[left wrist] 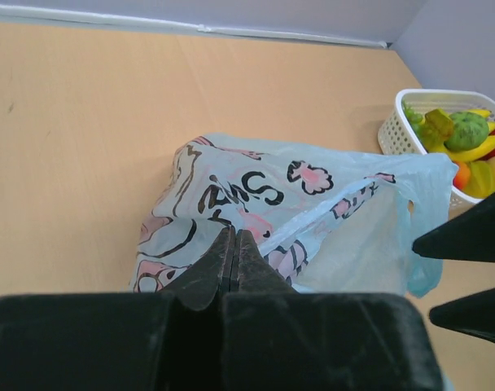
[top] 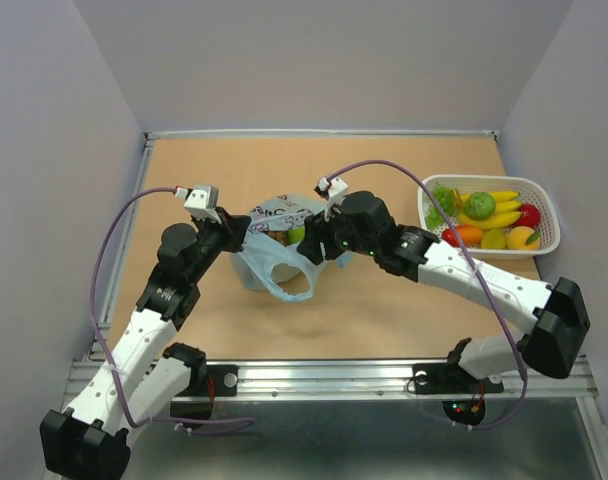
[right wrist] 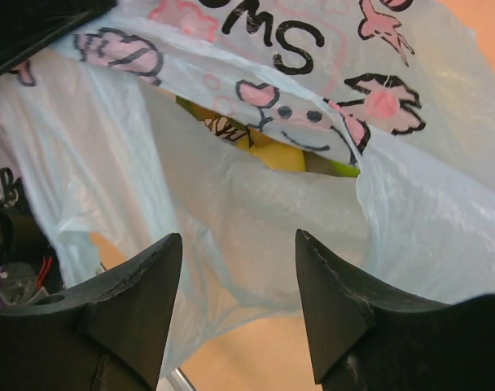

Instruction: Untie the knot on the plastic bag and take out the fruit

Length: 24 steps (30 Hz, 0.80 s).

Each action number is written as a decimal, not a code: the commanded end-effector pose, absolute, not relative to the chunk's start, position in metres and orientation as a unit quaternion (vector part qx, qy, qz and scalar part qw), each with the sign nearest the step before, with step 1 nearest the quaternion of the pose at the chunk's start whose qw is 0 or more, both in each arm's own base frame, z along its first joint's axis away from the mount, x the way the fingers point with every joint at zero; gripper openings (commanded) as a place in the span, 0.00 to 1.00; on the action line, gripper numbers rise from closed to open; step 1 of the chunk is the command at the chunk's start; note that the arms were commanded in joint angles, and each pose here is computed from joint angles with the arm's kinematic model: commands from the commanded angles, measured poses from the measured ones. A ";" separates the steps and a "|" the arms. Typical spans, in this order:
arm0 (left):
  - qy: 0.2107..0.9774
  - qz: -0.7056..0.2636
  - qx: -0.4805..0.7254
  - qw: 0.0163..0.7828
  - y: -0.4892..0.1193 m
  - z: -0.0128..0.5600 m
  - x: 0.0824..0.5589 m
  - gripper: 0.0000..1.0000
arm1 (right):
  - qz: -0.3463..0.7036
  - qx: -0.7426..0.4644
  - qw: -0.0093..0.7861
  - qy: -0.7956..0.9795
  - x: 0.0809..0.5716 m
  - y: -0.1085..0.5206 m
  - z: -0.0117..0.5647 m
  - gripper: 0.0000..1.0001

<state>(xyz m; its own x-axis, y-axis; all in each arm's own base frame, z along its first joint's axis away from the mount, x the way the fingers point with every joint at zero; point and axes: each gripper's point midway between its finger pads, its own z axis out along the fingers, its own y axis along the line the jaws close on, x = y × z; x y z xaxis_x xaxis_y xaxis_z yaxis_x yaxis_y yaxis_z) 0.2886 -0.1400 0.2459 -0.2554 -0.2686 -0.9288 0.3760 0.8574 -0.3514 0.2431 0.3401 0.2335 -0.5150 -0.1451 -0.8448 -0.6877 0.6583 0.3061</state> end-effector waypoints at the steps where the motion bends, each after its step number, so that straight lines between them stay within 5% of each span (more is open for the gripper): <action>1: 0.721 -0.263 0.046 0.639 -0.139 0.260 0.285 0.00 | 0.324 -0.250 0.430 0.805 0.258 0.358 0.233 0.62; 9: 0.719 -0.290 0.023 0.631 -0.142 0.256 0.279 0.00 | 0.335 -0.285 0.389 0.810 0.256 0.384 0.155 0.62; 17: 0.676 -0.239 -0.189 0.671 -0.081 0.250 0.292 0.00 | 0.294 -0.298 0.238 0.877 0.183 0.333 0.034 0.62; 24: 0.696 -0.275 -0.086 0.658 -0.114 0.258 0.288 0.00 | 0.293 -0.300 0.302 0.856 0.196 0.330 0.106 0.63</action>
<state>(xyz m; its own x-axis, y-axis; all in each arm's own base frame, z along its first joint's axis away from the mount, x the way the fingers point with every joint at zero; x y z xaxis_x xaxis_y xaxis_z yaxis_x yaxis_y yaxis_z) 0.2864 -0.0986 0.2249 -0.1569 -0.4984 -0.8526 0.1200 0.8473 -0.5174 0.1821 0.3233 0.0563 -0.6900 -0.3824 -0.6146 -0.6720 0.6540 0.3475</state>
